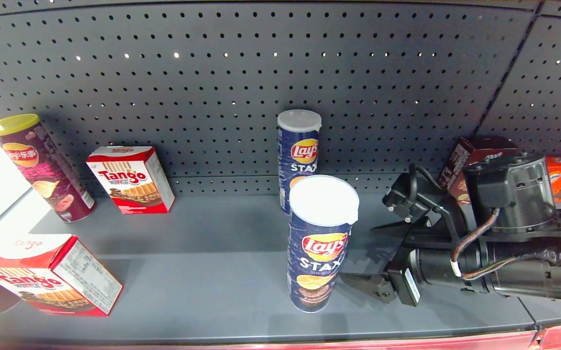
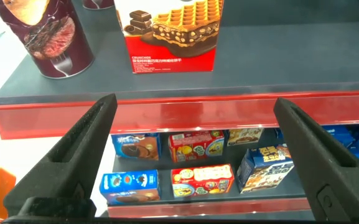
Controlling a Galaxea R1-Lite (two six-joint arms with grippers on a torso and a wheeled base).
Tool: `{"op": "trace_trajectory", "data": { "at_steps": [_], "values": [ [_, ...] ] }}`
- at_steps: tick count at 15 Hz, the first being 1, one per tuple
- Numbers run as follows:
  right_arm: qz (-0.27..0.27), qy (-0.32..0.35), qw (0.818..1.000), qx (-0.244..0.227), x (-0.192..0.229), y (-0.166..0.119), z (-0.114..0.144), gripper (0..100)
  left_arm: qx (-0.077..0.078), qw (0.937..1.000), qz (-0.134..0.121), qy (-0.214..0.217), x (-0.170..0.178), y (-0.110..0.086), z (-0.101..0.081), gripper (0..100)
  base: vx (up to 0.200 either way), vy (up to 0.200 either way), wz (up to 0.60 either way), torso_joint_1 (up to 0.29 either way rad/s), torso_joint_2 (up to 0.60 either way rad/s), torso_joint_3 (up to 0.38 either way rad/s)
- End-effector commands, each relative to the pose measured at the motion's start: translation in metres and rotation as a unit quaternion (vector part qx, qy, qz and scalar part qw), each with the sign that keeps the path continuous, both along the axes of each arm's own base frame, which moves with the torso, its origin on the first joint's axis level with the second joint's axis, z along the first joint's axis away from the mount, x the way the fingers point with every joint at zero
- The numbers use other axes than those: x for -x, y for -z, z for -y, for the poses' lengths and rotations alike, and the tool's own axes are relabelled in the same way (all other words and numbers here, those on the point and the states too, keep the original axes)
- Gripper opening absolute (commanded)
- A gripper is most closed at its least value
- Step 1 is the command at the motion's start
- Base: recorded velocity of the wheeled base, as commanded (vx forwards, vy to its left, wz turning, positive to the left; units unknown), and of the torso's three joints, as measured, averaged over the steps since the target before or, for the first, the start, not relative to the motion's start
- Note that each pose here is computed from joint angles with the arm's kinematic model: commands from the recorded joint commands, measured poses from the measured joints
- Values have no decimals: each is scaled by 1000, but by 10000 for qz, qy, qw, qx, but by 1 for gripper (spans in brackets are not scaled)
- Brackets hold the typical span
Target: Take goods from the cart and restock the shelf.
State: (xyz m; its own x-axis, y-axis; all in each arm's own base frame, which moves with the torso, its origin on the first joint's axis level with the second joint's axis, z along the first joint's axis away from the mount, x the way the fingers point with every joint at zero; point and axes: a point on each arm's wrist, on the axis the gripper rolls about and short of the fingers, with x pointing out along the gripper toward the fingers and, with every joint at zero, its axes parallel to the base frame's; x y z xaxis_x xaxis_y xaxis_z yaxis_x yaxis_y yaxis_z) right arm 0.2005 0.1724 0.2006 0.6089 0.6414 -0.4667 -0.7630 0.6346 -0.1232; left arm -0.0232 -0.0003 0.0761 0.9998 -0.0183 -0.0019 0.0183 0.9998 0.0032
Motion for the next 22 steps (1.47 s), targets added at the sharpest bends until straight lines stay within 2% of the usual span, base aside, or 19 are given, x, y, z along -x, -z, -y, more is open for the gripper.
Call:
{"op": "trace_trajectory", "data": {
  "at_steps": [1, 4, 10, 15, 20, 22],
  "values": [
    [15, 34, 10000, -8, 3, -1, 5, 100, 1, 10000, -13, 1, 0, 0, 0, 100, 0, 0, 0, 0, 0, 0],
    [31, 181, 9998, -25, 3, -2, 15, 100, 1, 10000, -13, 1, 0, 0, 0, 100, 0, 0, 0, 0, 0, 0],
    [44, -8, 10000, -24, -6, -3, -6, 100, 1, 10000, -6, 1, 0, 0, 0, 100, 0, 0, 0, 0, 0, 0],
    [49, -54, 10000, -29, -10, -3, -12, 100, 1, 10000, -6, 1, 0, 0, 0, 100, 0, 0, 0, 0, 0, 0],
    [217, 116, 9996, -162, -6, -14, 1, 100, 1, 10000, -6, 1, 0, 0, 0, 100, 0, 0, 0, 0, 0, 0],
    [667, 525, 9950, -526, -8, -39, 26, 100, 1, 10000, -6, 1, 0, 0, 0, 100, 0, 0, 0, 0, 0, 0]
  ]
}}
